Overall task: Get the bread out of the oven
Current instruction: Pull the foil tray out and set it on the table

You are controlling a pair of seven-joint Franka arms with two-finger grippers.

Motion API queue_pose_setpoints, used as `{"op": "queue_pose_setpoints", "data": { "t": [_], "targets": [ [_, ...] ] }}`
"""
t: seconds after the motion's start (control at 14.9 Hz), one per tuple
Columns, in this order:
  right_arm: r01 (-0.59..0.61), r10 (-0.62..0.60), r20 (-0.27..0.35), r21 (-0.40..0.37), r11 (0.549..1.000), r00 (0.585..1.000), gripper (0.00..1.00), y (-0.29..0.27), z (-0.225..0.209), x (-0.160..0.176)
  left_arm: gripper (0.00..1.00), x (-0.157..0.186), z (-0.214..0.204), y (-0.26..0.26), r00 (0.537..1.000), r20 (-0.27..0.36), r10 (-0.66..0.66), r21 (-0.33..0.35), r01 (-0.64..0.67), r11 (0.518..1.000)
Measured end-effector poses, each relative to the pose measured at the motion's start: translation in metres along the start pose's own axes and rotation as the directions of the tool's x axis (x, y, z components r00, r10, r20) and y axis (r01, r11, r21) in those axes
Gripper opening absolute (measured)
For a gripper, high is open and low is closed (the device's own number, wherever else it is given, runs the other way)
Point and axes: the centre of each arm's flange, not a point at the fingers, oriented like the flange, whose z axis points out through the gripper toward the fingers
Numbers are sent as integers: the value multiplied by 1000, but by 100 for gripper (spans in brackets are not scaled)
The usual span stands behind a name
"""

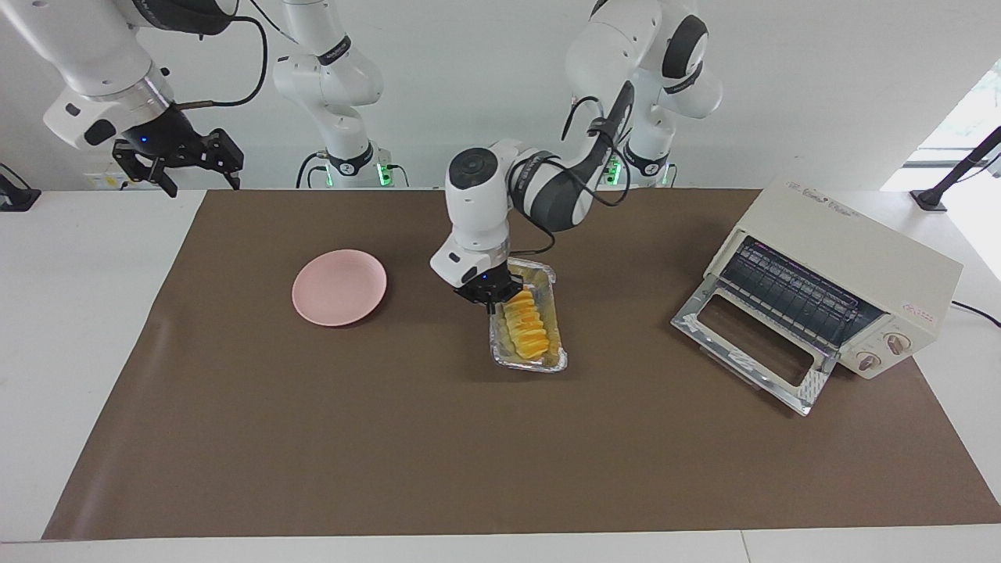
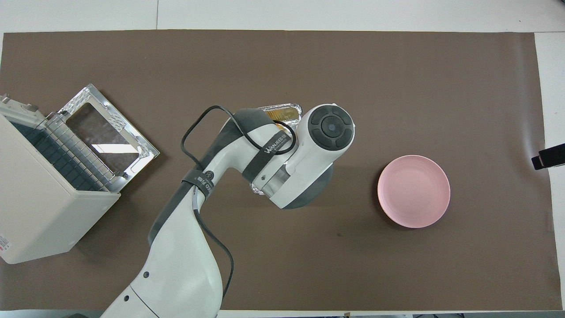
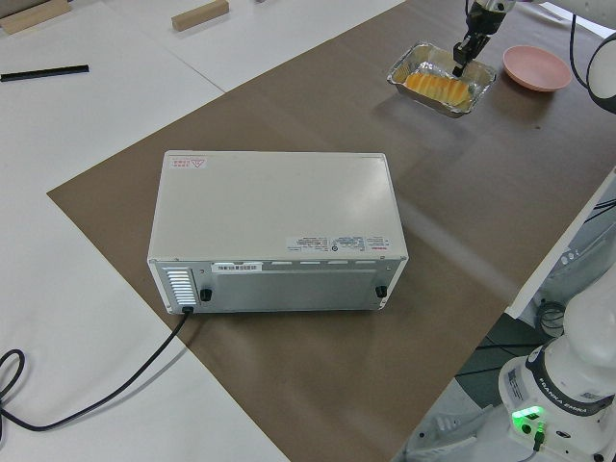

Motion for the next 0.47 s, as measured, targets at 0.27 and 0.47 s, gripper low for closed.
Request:
{"op": "queue_pose_setpoints", "data": {
  "t": [0.27,0.47],
  "targets": [
    [0,0,0,0,1000,1000,100,0,0,0,7,8,14,-8,1000,1,-14,1,14,1000],
    [0,0,0,0,1000,1000,100,0,0,0,37,18,11,-22,999,-4,-51,6,51,999]
  ]
}}
